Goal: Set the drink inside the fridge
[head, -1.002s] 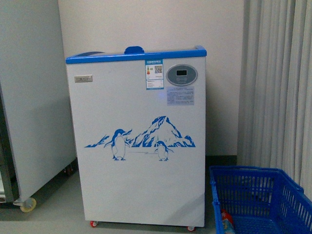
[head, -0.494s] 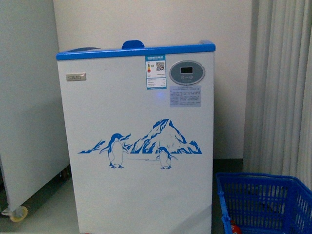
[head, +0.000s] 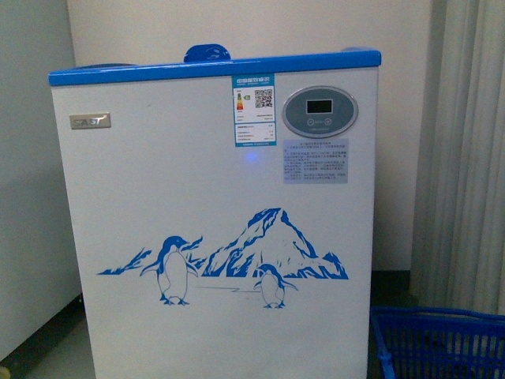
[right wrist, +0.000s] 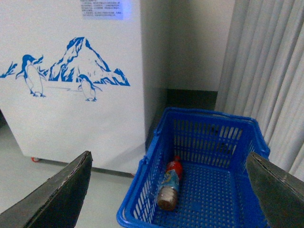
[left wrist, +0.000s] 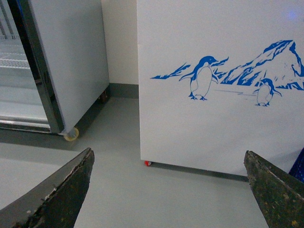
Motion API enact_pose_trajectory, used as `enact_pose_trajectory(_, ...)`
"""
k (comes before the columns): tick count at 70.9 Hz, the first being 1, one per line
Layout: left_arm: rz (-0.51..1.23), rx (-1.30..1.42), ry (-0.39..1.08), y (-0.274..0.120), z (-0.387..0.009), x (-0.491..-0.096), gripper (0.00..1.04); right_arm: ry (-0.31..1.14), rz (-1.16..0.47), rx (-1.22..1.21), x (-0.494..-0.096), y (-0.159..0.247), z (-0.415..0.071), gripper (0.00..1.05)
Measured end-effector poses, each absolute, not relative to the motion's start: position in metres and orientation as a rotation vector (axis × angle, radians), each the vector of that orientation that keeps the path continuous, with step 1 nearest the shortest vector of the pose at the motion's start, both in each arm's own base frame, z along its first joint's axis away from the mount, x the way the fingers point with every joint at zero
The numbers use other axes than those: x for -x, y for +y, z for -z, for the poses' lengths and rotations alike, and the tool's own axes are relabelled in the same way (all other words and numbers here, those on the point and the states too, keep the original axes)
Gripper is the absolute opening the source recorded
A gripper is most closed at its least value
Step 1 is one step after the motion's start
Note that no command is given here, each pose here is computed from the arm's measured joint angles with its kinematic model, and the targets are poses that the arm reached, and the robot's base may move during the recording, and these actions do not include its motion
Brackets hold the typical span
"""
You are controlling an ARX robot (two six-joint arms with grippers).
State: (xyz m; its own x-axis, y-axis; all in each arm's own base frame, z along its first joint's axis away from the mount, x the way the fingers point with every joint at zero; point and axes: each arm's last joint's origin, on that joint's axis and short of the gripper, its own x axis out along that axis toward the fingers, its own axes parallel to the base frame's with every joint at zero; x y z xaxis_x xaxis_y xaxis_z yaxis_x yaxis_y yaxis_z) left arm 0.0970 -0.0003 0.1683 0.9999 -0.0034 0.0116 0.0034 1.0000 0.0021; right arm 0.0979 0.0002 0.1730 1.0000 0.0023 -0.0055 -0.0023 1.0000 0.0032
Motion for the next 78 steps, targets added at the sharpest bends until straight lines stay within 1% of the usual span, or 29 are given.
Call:
enact_pose_trajectory(39, 0.004, -0.002, -0.012, 0.0, -0.168, -0.097, 0.97, 0.011, 0.0, -0.004, -0.098, 0.0, -0.173, 0.97)
enact_pose_trajectory(42, 0.004, -0.002, -0.012, 0.0, -0.168, -0.097, 0.97, 0.122, 0.084, -0.043, -0.099, -0.001, -0.172, 0.97)
enact_pose_trajectory(43, 0.004, -0.002, -0.012, 0.0, -0.168, -0.097, 0.97, 0.196, 0.122, -0.062, -0.1, -0.002, -0.173, 0.97)
enact_pose_trajectory(45, 0.003, -0.002, -0.012, 0.0, -0.168, -0.097, 0.97, 0.27, 0.161, -0.076, -0.102, -0.004, -0.174, 0.97)
enact_pose_trajectory(46, 0.003, -0.002, -0.012, 0.0, -0.168, -0.097, 0.97, 0.332, 0.199, -0.102, -0.105, -0.006, -0.174, 0.97)
enact_pose_trajectory(49, 0.003, -0.002, -0.012, 0.0, -0.168, -0.097, 0.97, 0.421, 0.263, -0.138, -0.115, -0.013, -0.171, 0.97)
enact_pose_trajectory(54, 0.003, -0.002, -0.012, 0.0, -0.168, -0.097, 0.97, 0.524, 0.316, -0.212, -0.137, -0.025, -0.162, 0.97)
enact_pose_trajectory(61, 0.003, -0.002, -0.012, 0.0, -0.168, -0.097, 0.97, 0.59, 0.339, -0.264, -0.169, -0.04, -0.15, 0.97)
enact_pose_trajectory(66, 0.004, -0.002, -0.012, 0.0, -0.168, -0.097, 0.97, 0.632, 0.314, -0.29, -0.198, -0.05, -0.138, 0.97)
enact_pose_trajectory(71, 0.003, -0.002, -0.012, 0.0, -0.168, -0.097, 0.97, 0.738, 0.265, -0.32, -0.23, -0.057, -0.108, 0.97)
enact_pose_trajectory(73, 0.004, -0.002, -0.012, 0.0, -0.168, -0.097, 0.97, 0.756, 0.259, -0.325, -0.234, -0.058, -0.102, 0.97)
enact_pose_trajectory(78, 0.003, -0.002, -0.012, 0.0, -0.168, -0.097, 0.97, 0.849, 0.225, -0.35, -0.253, -0.063, -0.069, 0.97)
